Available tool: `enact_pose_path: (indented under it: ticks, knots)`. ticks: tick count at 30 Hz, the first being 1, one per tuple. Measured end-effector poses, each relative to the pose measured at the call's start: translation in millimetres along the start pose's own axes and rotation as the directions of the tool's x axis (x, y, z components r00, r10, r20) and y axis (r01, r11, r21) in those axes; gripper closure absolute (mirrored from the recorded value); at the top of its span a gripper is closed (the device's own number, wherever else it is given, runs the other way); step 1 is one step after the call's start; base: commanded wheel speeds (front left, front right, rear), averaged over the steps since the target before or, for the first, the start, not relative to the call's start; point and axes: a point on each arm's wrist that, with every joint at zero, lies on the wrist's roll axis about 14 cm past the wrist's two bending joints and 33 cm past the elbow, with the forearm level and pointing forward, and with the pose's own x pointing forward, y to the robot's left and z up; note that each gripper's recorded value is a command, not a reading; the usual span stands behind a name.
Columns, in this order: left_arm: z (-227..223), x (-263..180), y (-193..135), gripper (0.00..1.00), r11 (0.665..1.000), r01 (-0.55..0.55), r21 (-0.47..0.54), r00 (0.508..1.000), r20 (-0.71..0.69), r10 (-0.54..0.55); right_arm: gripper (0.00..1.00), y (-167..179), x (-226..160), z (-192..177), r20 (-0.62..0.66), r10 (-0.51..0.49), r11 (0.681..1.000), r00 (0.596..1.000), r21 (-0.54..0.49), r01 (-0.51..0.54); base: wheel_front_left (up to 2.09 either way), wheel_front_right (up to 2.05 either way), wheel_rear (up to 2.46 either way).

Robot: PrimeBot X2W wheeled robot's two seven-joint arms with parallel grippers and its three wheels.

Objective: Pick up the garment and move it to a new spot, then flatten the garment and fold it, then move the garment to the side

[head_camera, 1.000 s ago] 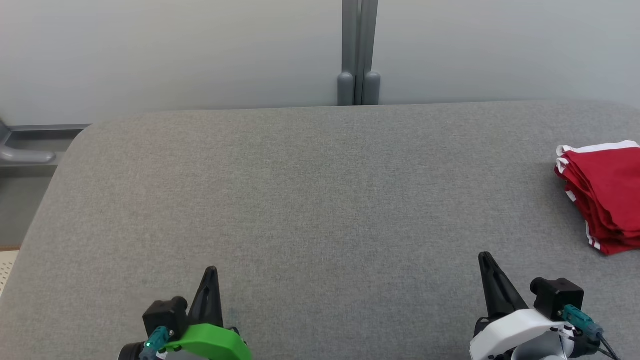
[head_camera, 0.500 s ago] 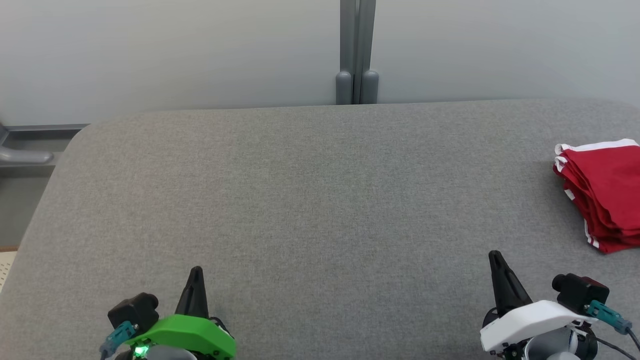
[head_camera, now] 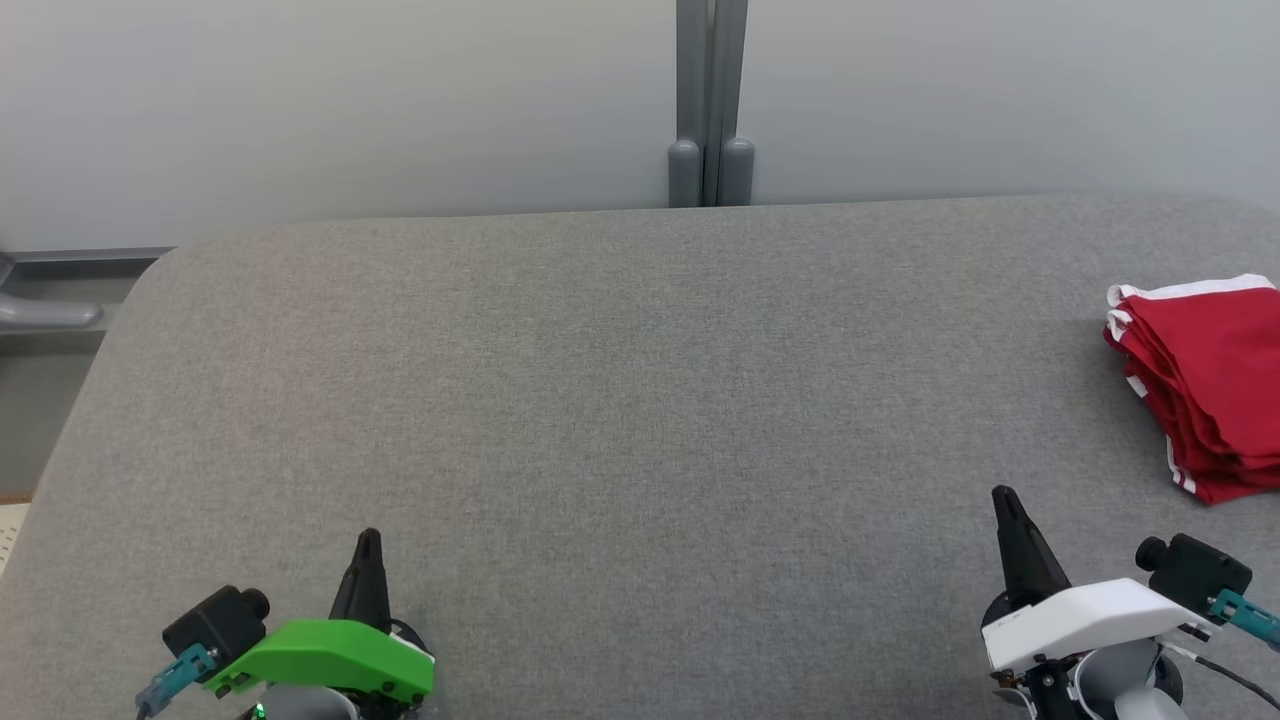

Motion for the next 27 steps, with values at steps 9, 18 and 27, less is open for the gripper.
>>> enact_pose_path:
  ticks: [9,18,27]
  knots:
    - [6.5,2.6,1.6,1.0,0.993,0.002,-0.114,1.0,-0.001,-0.002,1.0,-3.7,1.9,4.0,0.004,-0.015,0.993,1.0,0.118,0.014,0.0,0.0,0.0]
    - [13.1,5.4,1.9,1.0,0.975,0.011,-0.222,1.0,0.003,-0.01,1.0,-6.0,4.7,9.5,0.013,-0.024,0.974,1.0,0.224,0.02,0.0,0.0,0.0]
    - [19.8,8.1,1.4,1.0,0.947,0.025,-0.322,1.0,0.009,-0.024,1.0,-8.0,6.9,14.3,0.021,-0.03,0.944,0.999,0.33,0.022,0.0,0.0,0.0]
